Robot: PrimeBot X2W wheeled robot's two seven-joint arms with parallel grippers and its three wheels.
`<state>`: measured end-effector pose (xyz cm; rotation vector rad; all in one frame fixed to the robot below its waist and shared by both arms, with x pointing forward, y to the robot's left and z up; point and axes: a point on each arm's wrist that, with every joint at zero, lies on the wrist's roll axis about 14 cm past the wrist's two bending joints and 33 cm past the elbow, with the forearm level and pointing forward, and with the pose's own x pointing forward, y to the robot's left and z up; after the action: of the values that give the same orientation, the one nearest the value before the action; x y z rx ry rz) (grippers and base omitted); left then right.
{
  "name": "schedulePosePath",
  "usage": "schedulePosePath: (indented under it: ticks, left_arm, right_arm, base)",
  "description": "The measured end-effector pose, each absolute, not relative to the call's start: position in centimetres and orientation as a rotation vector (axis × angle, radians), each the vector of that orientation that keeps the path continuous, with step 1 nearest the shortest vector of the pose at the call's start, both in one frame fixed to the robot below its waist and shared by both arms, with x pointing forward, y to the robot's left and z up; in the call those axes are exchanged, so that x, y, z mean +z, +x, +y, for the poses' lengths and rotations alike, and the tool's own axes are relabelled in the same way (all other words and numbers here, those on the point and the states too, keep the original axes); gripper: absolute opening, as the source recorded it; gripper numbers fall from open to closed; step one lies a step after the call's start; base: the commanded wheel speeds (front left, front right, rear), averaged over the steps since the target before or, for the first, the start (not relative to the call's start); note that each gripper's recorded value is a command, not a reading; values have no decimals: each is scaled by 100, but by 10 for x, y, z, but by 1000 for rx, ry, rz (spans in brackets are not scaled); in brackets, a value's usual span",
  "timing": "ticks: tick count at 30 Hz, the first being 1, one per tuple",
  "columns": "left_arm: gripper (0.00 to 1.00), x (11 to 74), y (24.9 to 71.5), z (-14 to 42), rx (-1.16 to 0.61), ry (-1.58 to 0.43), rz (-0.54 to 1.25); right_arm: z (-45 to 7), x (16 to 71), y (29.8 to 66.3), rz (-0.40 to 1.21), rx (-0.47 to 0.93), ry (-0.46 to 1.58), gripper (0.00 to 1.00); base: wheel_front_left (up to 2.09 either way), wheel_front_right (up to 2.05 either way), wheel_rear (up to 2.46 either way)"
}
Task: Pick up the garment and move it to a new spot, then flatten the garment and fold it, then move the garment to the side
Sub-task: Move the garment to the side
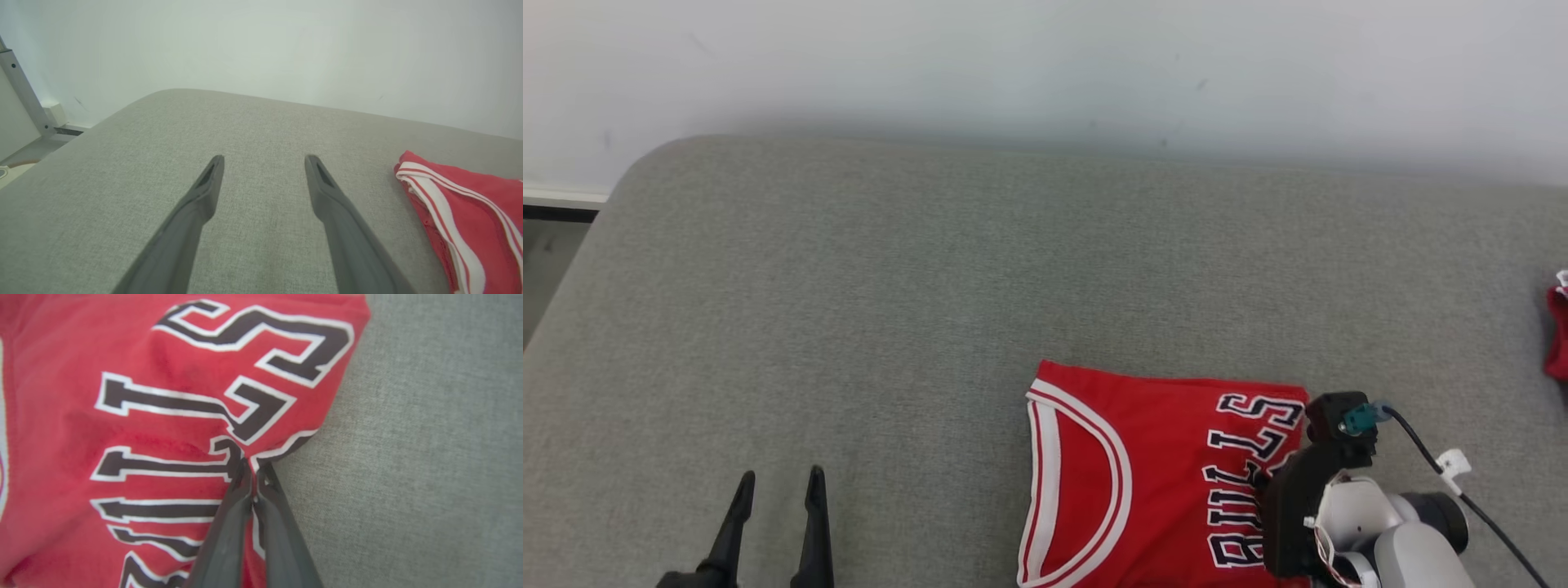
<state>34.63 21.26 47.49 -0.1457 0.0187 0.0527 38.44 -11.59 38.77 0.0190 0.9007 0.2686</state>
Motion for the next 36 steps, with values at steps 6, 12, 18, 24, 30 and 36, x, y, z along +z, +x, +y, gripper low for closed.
schedulePosePath:
  ticks: [6, 12, 18, 24, 30, 36]
  left_arm:
    - [100, 498, 369, 197, -13, -154, -57]
    - [100, 510, 398, 173, -95, -146, -99]
    - [100, 506, 427, 135, -216, -155, -101]
    - [100, 493, 451, 100, -332, -159, -85]
    - [100, 474, 471, 71, -422, -173, -51]
    - [100, 452, 485, 52, -487, -183, -9]
  right_arm:
    - [-137, 429, 422, 772, 244, -93, 0]
    - [-171, 478, 465, 666, 185, -185, 0]
    - [-234, 510, 489, 616, 41, -189, 0]
    - [-303, 532, 490, 593, -130, -206, 0]
    - [-357, 539, 484, 591, -267, -242, 0]
    - [-400, 541, 482, 612, -376, -299, 0]
  base:
    - [0, 0, 0]
    - [0, 0, 0]
    - [0, 0, 0]
    - [0, 0, 0]
    - [0, 0, 0]
    - [0, 0, 0]
